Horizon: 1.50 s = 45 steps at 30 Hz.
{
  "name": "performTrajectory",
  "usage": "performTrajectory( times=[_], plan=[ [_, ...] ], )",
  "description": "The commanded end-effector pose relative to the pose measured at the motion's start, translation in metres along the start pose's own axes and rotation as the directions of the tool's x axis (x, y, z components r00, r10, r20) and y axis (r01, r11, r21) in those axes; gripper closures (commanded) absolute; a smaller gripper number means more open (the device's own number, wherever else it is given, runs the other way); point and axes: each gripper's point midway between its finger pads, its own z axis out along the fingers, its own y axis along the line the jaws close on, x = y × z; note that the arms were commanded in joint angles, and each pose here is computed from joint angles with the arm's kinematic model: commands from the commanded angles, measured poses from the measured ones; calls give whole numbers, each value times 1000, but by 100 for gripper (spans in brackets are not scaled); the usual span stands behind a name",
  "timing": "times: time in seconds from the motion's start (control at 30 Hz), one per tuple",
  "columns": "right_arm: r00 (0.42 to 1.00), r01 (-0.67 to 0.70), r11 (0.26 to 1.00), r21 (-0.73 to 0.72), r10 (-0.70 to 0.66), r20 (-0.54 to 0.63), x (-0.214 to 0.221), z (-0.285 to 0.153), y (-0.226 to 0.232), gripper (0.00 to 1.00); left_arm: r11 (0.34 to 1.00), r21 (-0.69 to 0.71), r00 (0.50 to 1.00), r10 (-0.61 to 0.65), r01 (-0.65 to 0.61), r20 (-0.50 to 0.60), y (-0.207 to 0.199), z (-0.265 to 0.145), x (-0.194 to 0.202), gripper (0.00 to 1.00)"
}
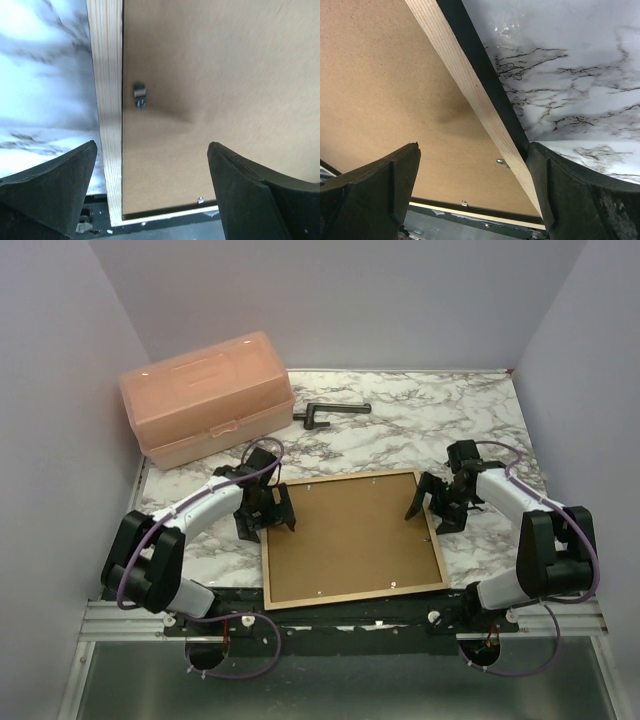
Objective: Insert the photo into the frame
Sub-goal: Install the photo frame at the center of the board, then move the photo frame to the center of the board.
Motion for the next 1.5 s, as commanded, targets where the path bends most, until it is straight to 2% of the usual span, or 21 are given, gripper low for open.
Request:
performTrajectory(
  times=[0.0, 0.23, 0.53, 0.63, 0.87, 0.9, 1.13, 1.17, 1.2, 1.23, 1.27, 1.3, 1.33, 1.37, 1.47],
  plan=[
    [999, -15, 999, -48, 13, -29, 3, 1, 12, 4, 998, -70, 997, 5, 0, 75, 3, -3, -39, 8],
    [999, -13, 999, -47, 12, -37, 6, 4, 10, 4, 972, -233, 997, 17, 1, 79, 23, 6, -62, 18],
    [999, -8, 999, -47, 7, -41, 5, 6, 10, 4, 979, -206, 997, 26, -11, 70, 24, 14, -61, 43],
    [999, -8, 999, -49, 6, -44, 6, 7, 10, 4, 980, -199, 998, 25, -11, 65, 25, 16, -59, 56],
    [999, -9, 999, -50, 7, -44, 5, 7, 10, 4, 981, -194, 998, 32, -21, 55, 26, 18, -58, 98],
    [999, -10, 999, -51, 7, -44, 5, 7, 10, 4, 981, -194, 998, 34, -22, 55, 26, 18, -58, 100],
    [999, -12, 999, -49, 9, -50, 7, 8, 9, 4, 985, -168, 997, 48, -37, 65, 21, 13, -59, 100],
    [999, -12, 999, -48, 9, -50, 8, 8, 9, 4, 986, -165, 996, 47, -35, 72, 20, 11, -60, 97],
    [999, -14, 999, -46, 12, -50, 8, 7, 9, 4, 986, -161, 996, 47, -34, 79, 18, 7, -61, 85],
    [999, -13, 999, -46, 11, -51, 8, 7, 9, 4, 987, -160, 995, 45, -31, 87, 18, 4, -62, 60],
    [999, -15, 999, -48, 12, -50, 8, 7, 9, 4, 986, -168, 995, 36, -20, 94, 19, 1, -63, 41],
    [999, -17, 999, -49, 14, -51, 9, 6, 9, 3, 985, -173, 995, 27, -10, 100, 20, -1, -63, 27],
    [998, -17, 999, -52, 14, -53, 9, 5, 10, 3, 985, -170, 995, 25, -8, 100, 20, -2, -62, 19],
    [998, -17, 998, -52, 14, -56, 10, 5, 10, 3, 986, -166, 995, 22, -5, 99, 20, -3, -61, 15],
    [998, -18, 999, -44, 15, -53, 11, 2, 8, 2, 989, -147, 997, 12, -1, 78, 22, 0, -51, 11]
  ],
)
